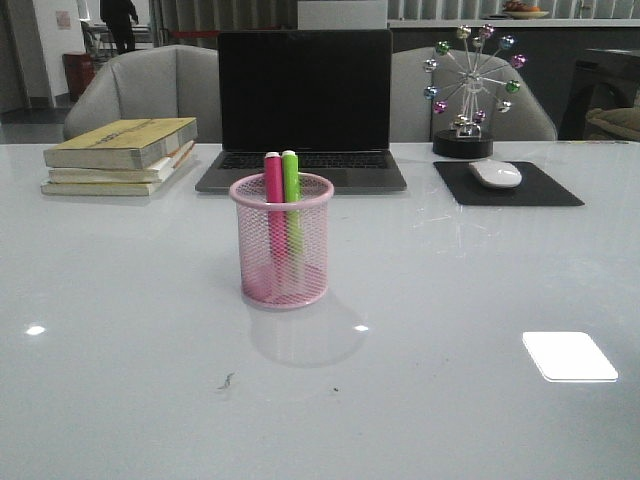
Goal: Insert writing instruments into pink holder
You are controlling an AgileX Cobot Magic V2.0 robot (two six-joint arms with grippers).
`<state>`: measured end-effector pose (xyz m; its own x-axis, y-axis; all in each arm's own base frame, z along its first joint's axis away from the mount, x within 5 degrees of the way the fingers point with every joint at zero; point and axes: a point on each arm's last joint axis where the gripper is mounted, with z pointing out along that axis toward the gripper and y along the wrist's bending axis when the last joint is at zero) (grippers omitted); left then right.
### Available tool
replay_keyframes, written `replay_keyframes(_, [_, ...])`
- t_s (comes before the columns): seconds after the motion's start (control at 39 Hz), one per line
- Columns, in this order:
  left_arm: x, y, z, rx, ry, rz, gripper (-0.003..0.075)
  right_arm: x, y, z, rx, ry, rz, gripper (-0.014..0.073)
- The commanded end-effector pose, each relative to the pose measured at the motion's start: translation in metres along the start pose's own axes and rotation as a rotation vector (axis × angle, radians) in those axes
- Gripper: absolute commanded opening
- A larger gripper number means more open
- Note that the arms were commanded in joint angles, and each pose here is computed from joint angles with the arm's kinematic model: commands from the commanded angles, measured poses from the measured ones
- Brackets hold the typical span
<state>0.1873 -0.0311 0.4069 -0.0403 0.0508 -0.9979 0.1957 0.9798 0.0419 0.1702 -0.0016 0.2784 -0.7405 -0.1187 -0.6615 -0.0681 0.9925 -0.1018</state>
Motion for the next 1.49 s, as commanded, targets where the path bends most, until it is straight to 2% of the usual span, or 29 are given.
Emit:
replay_keyframes(0.0, [0.000, 0.004, -0.018, -0.038, -0.058, 0.002, 0.0365, -0.012, -0.003, -0.010, 0.021, -0.108, -0.010, 0.0551])
replay_keyframes(0.28, [0.052, 0.004, -0.055, -0.076, -0.016, -0.003, 0.0365, -0.012, -0.004, -0.032, 0.032, -0.215, -0.006, 0.0551])
replay_keyframes(0.46, [0.070, 0.002, -0.066, -0.075, -0.004, -0.007, 0.0365, -0.005, -0.003, -0.046, 0.030, -0.225, 0.004, 0.0540])
replay_keyframes(0.64, [0.069, 0.001, -0.068, -0.075, -0.014, -0.006, 0.0365, -0.001, -0.001, -0.053, 0.009, -0.242, 0.030, 0.0433])
replay_keyframes(0.92, [0.069, 0.001, -0.068, -0.075, -0.014, -0.006, 0.0365, -0.002, 0.006, -0.055, -0.082, -0.254, 0.126, 0.0139])
replay_keyframes(1.08, [0.069, 0.001, -0.068, -0.075, -0.014, -0.006, 0.0365, -0.002, 0.006, -0.055, -0.081, -0.255, 0.126, 0.0053])
replay_keyframes(1.46, [0.069, 0.001, -0.068, -0.075, -0.012, -0.006, 0.0365, -0.002, 0.006, -0.055, -0.082, -0.254, 0.126, 0.0049])
